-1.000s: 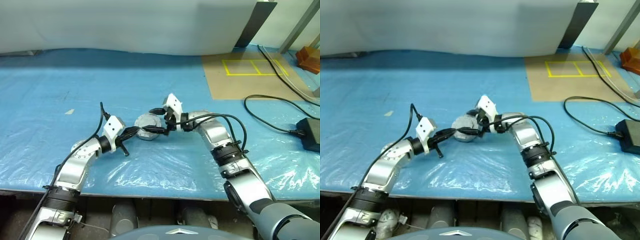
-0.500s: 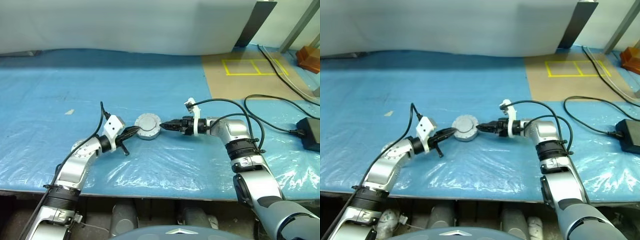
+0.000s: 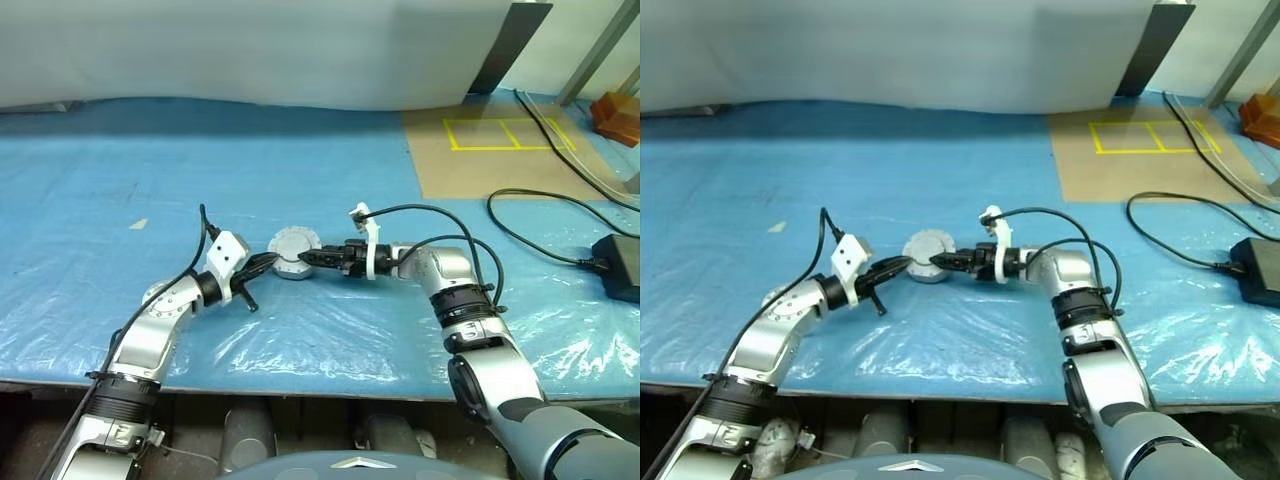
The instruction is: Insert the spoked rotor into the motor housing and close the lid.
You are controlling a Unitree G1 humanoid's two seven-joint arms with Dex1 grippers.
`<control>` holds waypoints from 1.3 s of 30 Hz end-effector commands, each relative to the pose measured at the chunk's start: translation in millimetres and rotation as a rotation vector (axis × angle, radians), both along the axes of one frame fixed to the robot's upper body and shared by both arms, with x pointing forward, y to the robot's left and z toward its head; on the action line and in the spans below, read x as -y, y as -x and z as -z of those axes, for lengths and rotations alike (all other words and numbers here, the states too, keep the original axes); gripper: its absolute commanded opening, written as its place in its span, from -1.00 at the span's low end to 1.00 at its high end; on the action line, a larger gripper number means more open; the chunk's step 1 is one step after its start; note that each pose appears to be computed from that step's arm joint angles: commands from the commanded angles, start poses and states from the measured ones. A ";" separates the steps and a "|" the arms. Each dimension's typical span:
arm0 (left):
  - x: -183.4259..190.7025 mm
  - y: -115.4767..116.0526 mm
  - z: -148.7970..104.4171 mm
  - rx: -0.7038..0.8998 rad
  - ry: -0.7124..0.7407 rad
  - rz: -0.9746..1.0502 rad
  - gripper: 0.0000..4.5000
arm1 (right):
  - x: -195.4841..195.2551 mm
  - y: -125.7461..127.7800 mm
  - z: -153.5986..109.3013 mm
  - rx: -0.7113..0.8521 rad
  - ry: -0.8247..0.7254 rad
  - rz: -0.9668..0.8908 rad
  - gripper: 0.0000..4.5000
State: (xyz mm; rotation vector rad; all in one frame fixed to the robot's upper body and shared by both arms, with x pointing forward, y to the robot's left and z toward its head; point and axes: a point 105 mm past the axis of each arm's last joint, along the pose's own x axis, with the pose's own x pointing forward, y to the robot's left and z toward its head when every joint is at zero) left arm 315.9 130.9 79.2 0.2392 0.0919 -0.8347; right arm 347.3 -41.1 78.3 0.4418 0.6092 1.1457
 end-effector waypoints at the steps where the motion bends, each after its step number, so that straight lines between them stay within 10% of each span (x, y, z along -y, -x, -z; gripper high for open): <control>1: -6.0 2.7 21.6 -0.074 -0.053 -0.021 -0.98 | -12.8 5.0 -19.5 0.070 -0.092 -0.044 0.99; 7: -3.4 0.8 21.7 -0.076 -0.058 -0.008 -0.98 | -27.3 6.6 -27.1 0.079 -0.134 -0.051 0.73; 15: -7.8 1.7 21.0 -0.081 -0.053 -0.017 -0.98 | -28.8 6.4 -30.2 0.091 -0.134 -0.050 -0.32; 31: -30.7 32.9 -104.7 0.085 0.393 -0.062 -0.98 | -25.3 15.4 -6.6 -0.023 -0.116 -0.023 -0.43; 39: -45.5 46.4 -113.9 0.063 0.629 -0.191 -0.98 | -36.9 17.7 -19.4 -0.151 -0.168 -0.105 -0.43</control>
